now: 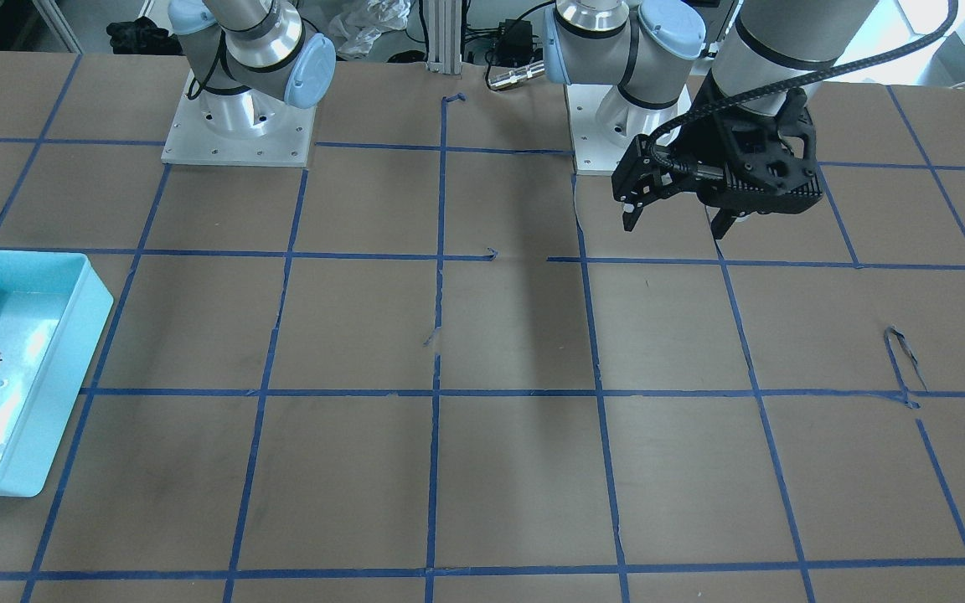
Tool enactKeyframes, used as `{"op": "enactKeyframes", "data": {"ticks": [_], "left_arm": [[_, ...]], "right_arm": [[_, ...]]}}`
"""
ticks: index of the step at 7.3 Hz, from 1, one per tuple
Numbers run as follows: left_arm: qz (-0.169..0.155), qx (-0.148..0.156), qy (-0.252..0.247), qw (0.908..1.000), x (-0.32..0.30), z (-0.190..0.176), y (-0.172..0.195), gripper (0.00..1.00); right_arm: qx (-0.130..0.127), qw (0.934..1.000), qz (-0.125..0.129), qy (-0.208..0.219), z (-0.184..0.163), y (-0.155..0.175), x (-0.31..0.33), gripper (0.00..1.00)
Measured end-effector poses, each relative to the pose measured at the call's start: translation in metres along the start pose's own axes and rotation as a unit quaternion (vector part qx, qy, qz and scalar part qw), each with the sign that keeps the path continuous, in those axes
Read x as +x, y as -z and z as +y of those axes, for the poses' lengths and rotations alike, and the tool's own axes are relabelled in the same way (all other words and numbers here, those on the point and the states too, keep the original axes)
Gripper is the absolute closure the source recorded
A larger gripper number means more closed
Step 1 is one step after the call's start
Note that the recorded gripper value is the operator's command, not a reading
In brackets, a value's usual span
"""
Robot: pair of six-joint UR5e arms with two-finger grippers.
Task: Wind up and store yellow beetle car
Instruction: 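Carry the car with the right gripper over the blue bin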
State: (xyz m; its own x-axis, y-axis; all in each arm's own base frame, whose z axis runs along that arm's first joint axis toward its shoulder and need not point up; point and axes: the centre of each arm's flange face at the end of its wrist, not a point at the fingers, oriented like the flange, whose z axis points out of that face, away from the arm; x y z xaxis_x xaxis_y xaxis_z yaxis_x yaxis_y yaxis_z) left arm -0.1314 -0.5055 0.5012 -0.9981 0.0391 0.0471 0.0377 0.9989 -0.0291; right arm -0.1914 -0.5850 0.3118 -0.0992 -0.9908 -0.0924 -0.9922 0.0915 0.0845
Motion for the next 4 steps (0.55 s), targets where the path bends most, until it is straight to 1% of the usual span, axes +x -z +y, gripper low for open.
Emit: {"op": "enactKeyframes", "data": {"ticks": [2,3,4], "left_arm": [[0.0,0.0,0.0,1.0,0.0,0.0,0.0,0.0],[0.0,0.0,0.0,1.0,0.0,0.0,0.0,0.0],[0.0,0.0,0.0,1.0,0.0,0.0,0.0,0.0]], "right_arm": [[-0.005,0.9995,-0.031,0.001,0.022,-0.04,-0.018,1.0],[-0.005,0.9992,-0.04,0.002,0.026,-0.059,-0.026,0.91],[-0.006,0.9992,-0.041,0.001,0.028,-0.071,-0.03,0.39]]}}
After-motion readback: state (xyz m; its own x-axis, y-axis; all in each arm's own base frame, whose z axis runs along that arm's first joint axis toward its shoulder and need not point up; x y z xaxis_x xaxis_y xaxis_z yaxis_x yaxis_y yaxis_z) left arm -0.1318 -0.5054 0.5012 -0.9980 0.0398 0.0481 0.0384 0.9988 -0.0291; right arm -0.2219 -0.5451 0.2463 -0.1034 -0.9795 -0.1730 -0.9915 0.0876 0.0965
